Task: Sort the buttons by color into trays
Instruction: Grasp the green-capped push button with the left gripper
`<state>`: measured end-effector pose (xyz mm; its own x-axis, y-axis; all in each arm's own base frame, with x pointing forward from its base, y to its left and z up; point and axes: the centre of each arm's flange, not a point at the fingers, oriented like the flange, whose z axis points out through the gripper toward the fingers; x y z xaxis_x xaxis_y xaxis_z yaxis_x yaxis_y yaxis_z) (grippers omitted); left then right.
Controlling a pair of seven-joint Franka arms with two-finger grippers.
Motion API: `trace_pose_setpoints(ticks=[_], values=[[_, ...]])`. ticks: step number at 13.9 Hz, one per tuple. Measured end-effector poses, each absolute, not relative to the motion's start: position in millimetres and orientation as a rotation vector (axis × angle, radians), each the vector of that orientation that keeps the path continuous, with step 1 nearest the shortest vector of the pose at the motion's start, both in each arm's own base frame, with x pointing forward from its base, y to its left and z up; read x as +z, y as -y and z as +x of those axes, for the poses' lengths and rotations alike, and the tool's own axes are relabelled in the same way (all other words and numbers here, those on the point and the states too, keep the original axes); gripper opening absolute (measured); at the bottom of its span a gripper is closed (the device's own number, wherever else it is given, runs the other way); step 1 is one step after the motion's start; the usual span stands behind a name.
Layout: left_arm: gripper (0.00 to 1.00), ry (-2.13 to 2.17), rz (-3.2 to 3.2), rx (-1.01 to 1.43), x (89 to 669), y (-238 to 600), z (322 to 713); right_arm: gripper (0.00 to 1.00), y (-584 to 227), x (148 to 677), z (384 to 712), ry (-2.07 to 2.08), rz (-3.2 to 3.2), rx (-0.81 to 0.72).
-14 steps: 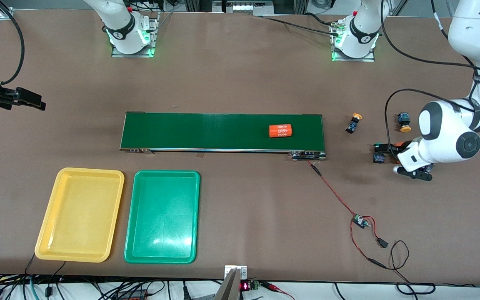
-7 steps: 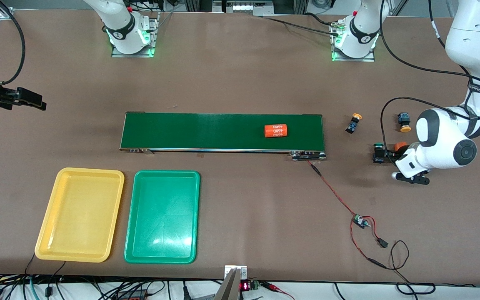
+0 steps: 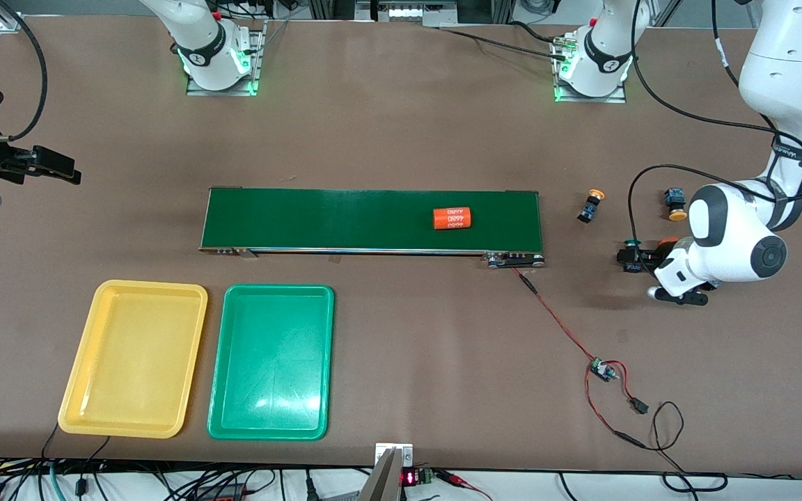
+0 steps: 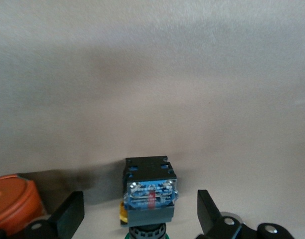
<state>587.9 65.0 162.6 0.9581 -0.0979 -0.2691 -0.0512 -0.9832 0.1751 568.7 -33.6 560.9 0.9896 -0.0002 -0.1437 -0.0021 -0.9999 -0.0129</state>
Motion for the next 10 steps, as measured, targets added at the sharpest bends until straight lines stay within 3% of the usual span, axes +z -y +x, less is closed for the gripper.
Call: trace_pose_setpoints(ticks=[2, 7, 10], values=[[0.95, 0.115, 2.939, -0.431, 159.4, -61.0, 586.3, 1.00, 32.9, 560.9, 568.7, 0.000, -3.120, 0.225], [0.43, 0.158, 2.928, -0.456, 172.7, -44.7, 586.9, 1.00, 30.7, 560.9, 568.9, 0.006, -3.120, 0.225], [0.40, 0.214, 2.932, -0.451, 197.3, -24.3, 590.0, 1.00, 30.6, 560.7, 568.9, 0.006, -3.120, 0.225]])
